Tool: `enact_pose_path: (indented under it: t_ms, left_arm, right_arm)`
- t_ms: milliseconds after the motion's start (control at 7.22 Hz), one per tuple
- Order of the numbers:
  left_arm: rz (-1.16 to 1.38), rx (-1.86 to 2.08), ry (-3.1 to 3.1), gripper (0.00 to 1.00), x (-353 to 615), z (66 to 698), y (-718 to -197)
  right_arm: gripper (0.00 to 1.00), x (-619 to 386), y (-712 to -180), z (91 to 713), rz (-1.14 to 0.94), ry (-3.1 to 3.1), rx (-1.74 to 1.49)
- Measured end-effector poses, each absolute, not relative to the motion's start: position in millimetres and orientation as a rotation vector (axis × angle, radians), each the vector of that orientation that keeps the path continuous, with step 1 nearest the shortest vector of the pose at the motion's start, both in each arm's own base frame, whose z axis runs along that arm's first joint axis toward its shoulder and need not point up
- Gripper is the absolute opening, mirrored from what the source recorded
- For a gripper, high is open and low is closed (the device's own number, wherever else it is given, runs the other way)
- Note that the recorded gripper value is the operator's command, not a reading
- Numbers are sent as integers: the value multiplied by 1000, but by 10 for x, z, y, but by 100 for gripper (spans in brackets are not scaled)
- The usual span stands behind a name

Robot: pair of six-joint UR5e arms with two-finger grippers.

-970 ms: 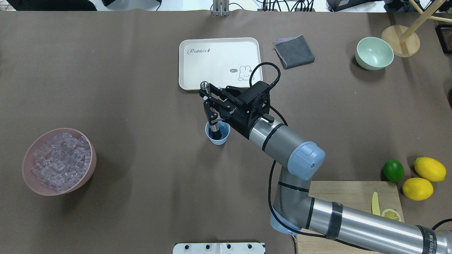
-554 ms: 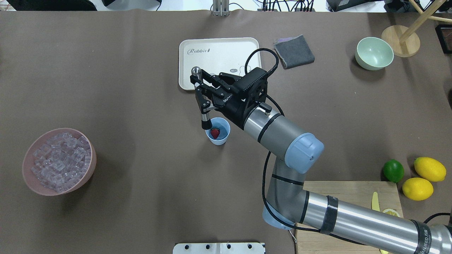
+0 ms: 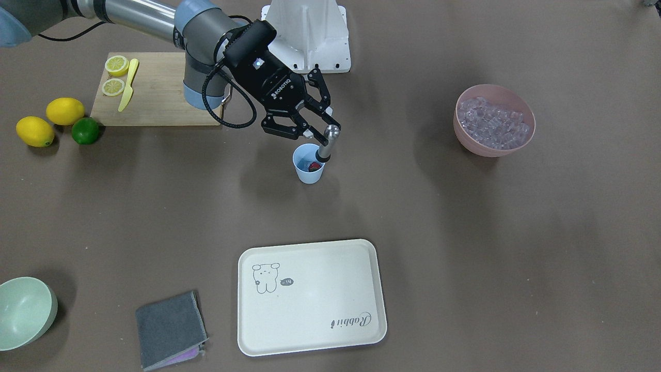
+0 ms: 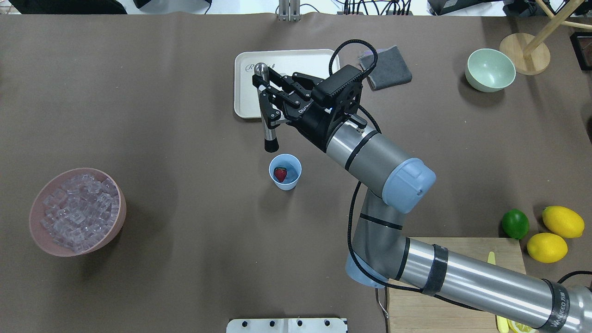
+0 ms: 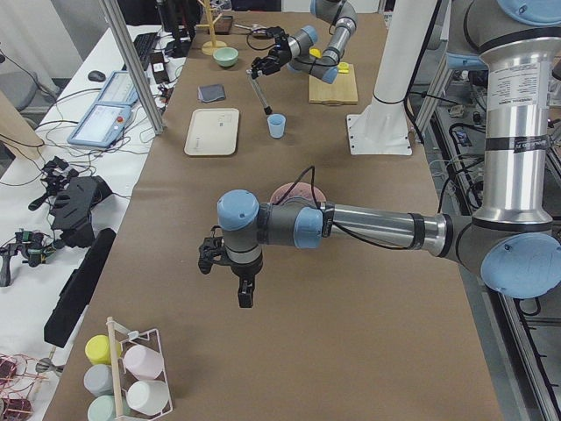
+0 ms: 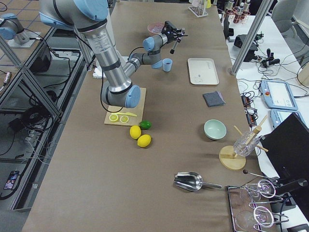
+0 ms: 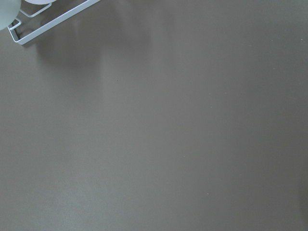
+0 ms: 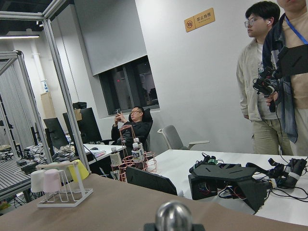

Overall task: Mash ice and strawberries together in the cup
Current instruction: 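Press the muddler down into the cup repeatedly with the right gripper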

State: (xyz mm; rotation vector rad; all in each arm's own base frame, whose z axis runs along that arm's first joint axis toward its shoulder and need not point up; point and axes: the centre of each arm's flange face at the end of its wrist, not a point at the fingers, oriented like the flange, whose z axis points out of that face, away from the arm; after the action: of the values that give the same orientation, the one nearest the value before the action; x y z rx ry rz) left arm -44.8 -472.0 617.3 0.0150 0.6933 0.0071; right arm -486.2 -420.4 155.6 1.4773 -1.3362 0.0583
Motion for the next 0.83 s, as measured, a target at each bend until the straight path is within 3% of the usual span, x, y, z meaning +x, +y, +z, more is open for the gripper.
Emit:
enact_pose_path:
  t_ms: [831]
  left_arm:
    - [10, 21, 694, 98, -447, 6145, -4735]
  right_arm:
    - [0, -5117, -4001, 2053, -3, -1297, 1405]
